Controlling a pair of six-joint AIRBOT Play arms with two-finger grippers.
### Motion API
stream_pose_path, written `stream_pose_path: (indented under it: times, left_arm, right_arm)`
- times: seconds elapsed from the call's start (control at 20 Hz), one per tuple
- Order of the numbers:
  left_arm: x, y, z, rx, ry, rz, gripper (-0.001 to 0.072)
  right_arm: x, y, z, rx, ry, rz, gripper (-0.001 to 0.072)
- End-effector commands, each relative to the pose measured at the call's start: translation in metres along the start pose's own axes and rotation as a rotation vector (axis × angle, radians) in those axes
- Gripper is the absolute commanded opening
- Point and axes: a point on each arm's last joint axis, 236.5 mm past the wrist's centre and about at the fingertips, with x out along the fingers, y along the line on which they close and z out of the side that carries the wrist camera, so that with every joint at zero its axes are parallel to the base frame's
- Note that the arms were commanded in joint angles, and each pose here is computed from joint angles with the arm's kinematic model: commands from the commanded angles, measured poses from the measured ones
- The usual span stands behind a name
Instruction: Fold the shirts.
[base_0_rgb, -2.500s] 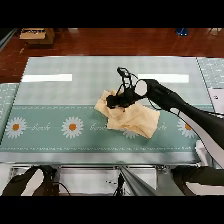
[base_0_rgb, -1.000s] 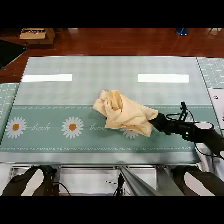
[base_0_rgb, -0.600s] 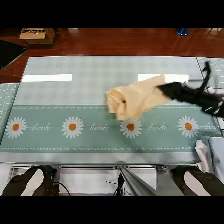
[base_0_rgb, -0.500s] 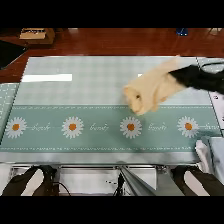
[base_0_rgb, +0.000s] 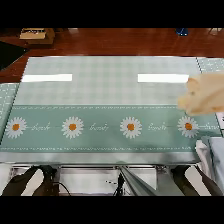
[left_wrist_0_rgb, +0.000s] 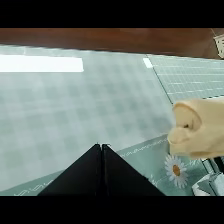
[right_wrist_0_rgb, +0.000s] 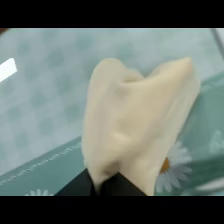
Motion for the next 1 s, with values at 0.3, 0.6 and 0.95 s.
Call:
stream_pose_path:
  times: [0.3, 0.6, 0.95]
  left_arm:
    - [0.007, 0.024, 0.023, 0.099, -0.081, 0.055, 0.0024]
    - [0.034, 0.080, 0.034, 0.069, -0.090, 0.111, 0.0024]
    - [0.040, 0.125, 0.055, 0.116, -0.166, 0.218, 0.0024]
  right_arm:
    - [-0.080, -0.148, -0.068, 0.480, 0.057, -0.479, 0.0026]
    - [-0.123, -0.187, -0.100, 0.554, 0.086, -0.764, 0.0026]
    - [-0.128, -0.210, -0.174, 0.630, 0.269, -0.953, 0.0026]
